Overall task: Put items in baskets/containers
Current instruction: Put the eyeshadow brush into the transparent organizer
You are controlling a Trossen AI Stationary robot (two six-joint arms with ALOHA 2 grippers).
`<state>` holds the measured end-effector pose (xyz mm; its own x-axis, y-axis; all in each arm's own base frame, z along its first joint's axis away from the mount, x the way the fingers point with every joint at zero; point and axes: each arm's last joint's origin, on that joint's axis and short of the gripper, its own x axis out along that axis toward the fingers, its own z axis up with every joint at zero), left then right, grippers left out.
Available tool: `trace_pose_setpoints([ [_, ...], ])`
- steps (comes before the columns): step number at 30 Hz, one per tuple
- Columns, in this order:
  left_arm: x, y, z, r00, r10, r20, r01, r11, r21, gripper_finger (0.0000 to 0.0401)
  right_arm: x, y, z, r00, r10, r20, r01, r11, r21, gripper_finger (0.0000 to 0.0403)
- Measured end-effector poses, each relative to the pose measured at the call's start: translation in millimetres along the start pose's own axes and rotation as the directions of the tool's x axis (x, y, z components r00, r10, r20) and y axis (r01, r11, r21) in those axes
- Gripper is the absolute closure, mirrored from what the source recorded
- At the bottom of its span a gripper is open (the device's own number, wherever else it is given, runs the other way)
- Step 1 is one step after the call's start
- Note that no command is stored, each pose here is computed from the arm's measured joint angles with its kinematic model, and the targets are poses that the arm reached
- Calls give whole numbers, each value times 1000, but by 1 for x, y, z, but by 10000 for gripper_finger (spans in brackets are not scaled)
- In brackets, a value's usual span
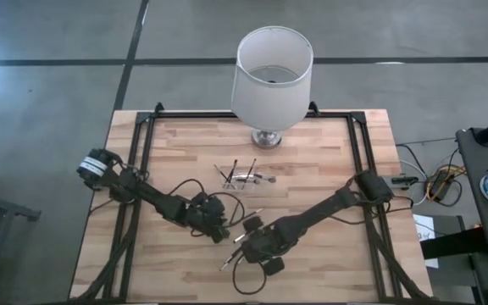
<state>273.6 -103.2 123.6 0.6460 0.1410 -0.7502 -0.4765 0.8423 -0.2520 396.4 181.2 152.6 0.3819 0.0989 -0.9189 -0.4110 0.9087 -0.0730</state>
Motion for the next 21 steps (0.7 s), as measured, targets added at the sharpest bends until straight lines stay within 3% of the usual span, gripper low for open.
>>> trace_pose_setpoints([
  [12,0,0,0,1000,-4,6,4,1000,-18,289,5,-2,14,997,44,70,-40,998,-56,289],
  [21,0,0,1,1000,-5,6,5,1000,-20,289,29,-5,12,997,50,59,-45,995,-84,289],
])
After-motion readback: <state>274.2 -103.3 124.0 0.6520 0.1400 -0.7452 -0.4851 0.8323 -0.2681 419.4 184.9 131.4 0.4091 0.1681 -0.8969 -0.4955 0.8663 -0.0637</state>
